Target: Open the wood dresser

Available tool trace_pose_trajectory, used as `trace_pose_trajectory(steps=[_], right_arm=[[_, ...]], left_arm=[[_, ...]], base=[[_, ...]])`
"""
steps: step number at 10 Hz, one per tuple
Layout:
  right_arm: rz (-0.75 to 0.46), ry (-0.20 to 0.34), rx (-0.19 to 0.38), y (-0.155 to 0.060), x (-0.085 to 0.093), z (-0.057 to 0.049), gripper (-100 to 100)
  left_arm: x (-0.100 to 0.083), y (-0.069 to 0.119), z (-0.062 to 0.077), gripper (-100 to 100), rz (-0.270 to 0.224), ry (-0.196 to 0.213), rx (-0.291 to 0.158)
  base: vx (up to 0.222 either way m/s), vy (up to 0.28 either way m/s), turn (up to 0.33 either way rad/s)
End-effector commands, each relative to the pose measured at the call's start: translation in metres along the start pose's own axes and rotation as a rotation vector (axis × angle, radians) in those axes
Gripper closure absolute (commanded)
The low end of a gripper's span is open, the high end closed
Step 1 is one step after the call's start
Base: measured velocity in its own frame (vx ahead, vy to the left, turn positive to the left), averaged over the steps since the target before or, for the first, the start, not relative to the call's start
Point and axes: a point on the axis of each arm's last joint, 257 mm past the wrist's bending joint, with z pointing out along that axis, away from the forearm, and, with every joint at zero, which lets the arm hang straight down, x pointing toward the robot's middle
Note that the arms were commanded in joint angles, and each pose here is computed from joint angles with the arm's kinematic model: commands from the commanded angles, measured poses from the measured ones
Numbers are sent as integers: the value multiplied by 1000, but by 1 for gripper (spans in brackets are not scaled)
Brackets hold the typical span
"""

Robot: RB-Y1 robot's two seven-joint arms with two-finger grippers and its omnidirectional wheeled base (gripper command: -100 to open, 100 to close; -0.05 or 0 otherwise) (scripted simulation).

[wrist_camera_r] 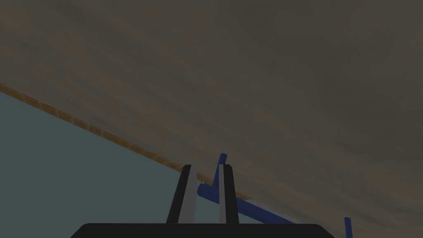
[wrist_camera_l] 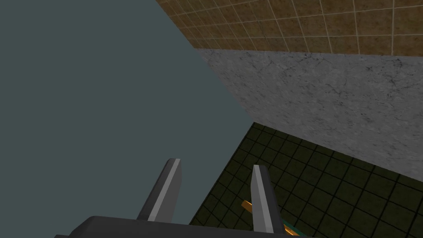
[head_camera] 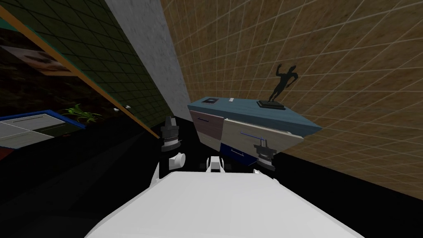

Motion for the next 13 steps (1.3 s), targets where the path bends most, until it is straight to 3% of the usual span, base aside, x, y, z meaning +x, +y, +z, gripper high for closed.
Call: trace_pose_trajectory(steps=[1, 13], right_arm=[[42, -36, -44, 14, -7, 7, 100], [192, -156, -253, 77, -42, 29, 100]], left_arm=[[0, 0, 0, 0, 0, 0, 0], [0, 0, 0, 0, 0, 0, 0]], base=[[35, 57, -327], [13, 45, -230]])
